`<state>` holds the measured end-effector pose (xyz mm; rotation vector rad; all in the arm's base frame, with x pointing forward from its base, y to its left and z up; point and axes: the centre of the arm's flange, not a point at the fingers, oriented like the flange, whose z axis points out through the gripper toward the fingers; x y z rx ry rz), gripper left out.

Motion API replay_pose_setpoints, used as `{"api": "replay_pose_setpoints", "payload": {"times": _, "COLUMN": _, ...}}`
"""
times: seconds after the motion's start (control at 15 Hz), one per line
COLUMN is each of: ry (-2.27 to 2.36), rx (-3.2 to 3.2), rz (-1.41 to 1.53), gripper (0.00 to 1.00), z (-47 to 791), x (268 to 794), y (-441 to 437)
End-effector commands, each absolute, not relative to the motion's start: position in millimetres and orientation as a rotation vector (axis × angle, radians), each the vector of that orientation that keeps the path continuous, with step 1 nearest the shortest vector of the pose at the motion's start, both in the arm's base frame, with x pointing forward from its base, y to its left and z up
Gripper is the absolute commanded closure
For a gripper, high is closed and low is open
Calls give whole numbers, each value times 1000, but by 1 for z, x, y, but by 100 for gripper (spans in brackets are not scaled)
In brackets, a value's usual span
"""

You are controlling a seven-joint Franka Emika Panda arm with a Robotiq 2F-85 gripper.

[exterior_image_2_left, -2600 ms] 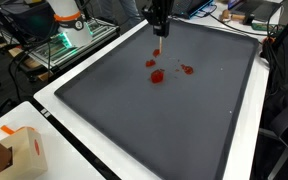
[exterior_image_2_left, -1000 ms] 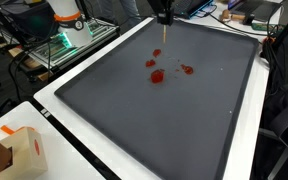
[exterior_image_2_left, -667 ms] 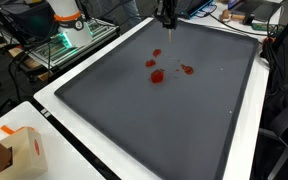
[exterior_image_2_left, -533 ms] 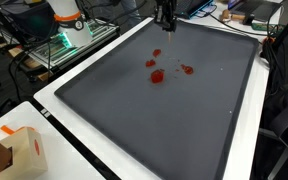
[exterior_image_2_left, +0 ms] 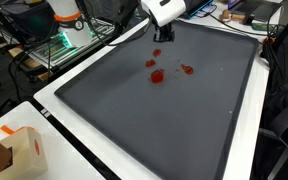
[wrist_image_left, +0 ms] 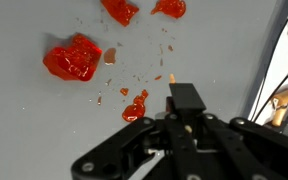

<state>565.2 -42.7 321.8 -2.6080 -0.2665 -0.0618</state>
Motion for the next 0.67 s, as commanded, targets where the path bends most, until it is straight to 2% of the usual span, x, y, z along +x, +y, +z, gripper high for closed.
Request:
{"api": "replay_pose_setpoints", "payload": {"times": 0.0, "ry": -274, "rx": -2555, "rz": -102, "gripper": 97, "z": 295, "x": 569, "y": -46}}
{"api": "replay_pose_setpoints", "payload": {"times": 0.6, "ry": -200, "rx": -2520, "rz": -206, "gripper": 97, "z": 251, "x": 579, "y": -40}}
